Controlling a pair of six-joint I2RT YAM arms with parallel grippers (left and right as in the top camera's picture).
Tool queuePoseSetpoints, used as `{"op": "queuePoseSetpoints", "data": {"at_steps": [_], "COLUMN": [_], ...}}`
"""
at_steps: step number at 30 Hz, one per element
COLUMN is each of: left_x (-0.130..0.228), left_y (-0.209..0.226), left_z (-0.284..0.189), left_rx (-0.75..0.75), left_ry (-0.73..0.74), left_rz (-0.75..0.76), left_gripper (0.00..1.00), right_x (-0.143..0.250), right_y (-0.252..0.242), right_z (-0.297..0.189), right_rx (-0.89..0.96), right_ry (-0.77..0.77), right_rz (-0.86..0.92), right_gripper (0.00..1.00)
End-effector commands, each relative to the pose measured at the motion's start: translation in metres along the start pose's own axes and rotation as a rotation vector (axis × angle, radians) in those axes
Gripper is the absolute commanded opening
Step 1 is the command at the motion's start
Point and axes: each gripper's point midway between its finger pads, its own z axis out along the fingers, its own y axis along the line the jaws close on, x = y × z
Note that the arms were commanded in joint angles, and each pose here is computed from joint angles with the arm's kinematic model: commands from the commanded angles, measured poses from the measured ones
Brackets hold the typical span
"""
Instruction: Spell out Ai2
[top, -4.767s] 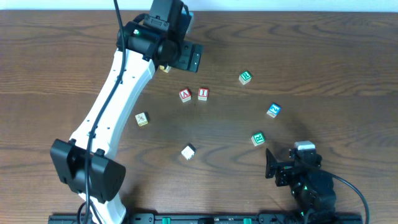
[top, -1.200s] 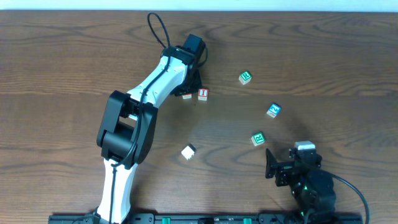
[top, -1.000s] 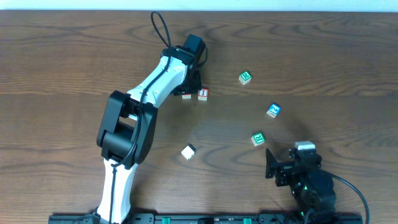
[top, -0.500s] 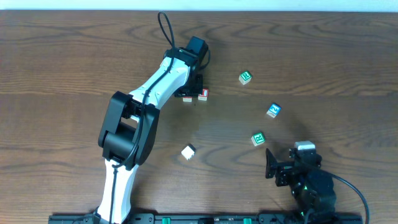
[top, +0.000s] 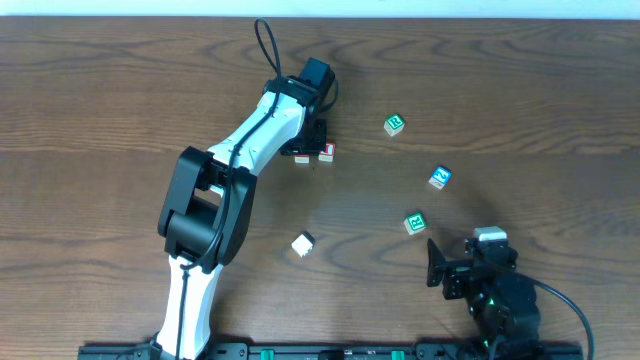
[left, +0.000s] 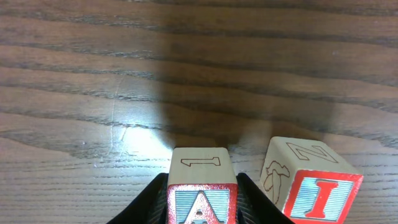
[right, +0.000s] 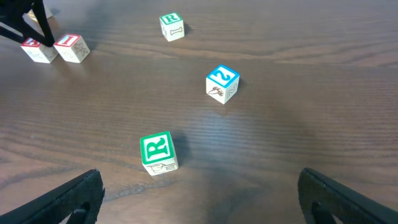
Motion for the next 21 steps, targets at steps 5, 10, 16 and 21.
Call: {"op": "queuePoseSetpoints", "data": {"at_steps": [5, 10, 16, 21], "left_x": [0.0001, -0.0007, -0.0009, -0.0009], "left_y": [-0.0036, -0.0040, -0.0041, -0.0039], "left_z": [0.0083, 0.0083, 0.0083, 0.0083], "left_rx": [0.007, 0.008, 0.008, 0.008], "left_ry": [0.005, 0.002, 0.001, 0.002], "left_rz": [0.011, 0.011, 0.011, 0.010], "left_gripper": [0.32, 0.32, 0.37, 0.47], "right_x": [0.0037, 0.0036, 0.0036, 0.0037], "right_y": [-0.0020, -0.0020, -0.0020, -0.0020], "right_z": [0.0018, 0.0018, 0.0018, 0.0018], "right_rx": [0.006, 0.006, 0.006, 0.006], "right_ry": [0.007, 0.006, 0.006, 0.007], "right_rz": [-0.006, -0.007, -0.006, -0.007], "right_gripper": [0.99, 0.99, 0.99, 0.99]}}
